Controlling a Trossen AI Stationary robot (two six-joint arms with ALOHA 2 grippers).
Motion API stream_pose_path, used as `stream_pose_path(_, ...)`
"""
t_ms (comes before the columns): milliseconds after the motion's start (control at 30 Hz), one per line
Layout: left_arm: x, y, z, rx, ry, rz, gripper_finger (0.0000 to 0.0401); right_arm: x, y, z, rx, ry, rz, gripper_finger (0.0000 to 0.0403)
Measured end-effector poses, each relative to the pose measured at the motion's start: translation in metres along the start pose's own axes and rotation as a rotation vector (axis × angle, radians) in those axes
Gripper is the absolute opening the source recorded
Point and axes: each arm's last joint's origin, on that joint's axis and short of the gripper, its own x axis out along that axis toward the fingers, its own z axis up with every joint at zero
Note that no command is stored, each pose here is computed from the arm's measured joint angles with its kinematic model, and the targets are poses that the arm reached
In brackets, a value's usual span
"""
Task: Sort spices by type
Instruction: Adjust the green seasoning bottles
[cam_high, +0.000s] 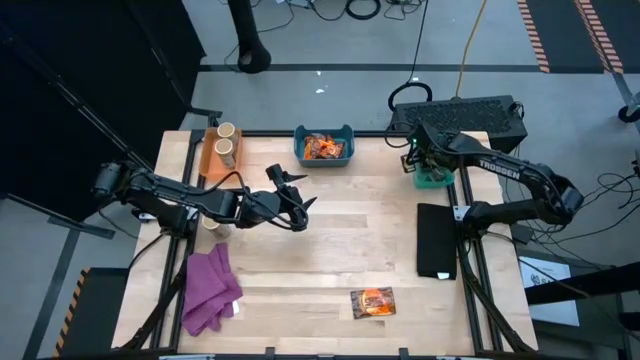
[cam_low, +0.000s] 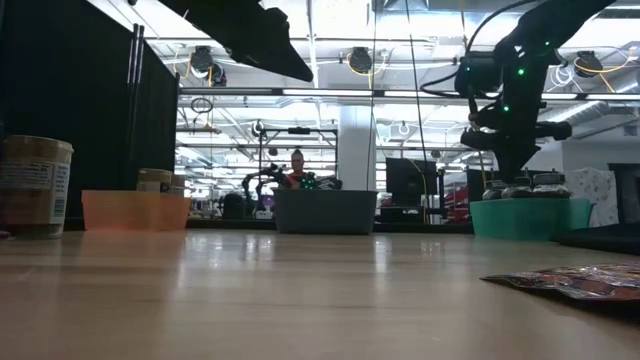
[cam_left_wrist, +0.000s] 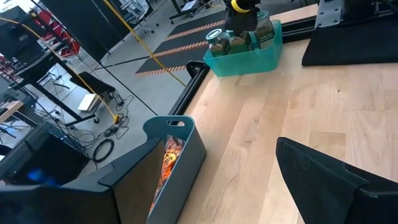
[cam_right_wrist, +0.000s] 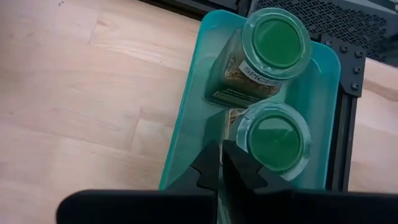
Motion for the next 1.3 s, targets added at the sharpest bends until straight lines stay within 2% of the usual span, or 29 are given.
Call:
stream_pose_path(333, 0.000, 0.000, 0.000, 0.000, 0.000, 0.000, 0.0315, -0.022, -0.005, -0.007, 0.019, -0.026, 0.042, 0.0000)
stream_pose_path(433, 0.000, 0.000, 0.000, -0.001, 0.000, 0.000, 0.0315, -0.037, -0.016, -0.011, 0.055, 0.021, -0.018, 0.0000)
stream_pose_path(633, 0.000, 0.000, 0.000, -0.001, 0.000, 0.001, 0.0315, -0.057, -0.034, -0.015, 0.091, 0.084, -0.241, 0.0000)
stream_pose_path(900, 0.000, 0.000, 0.000, -0.001, -0.001, 0.000, 0.0315, -0.042, -0.040, -0.029, 0.022, 0.169, -0.305, 0.0000)
stream_pose_path(1067, 0.000, 0.000, 0.000, -0.001, 0.000, 0.000, 0.0315, -0.026, -0.035, -0.035, 0.000, 0.146, -0.279, 0.0000)
stream_pose_path(1300, 0.000, 0.000, 0.000, -0.001, 0.000, 0.000, 0.0315, -0.024, -0.033, -0.036, 0.015, 0.175, -0.225, 0.0000)
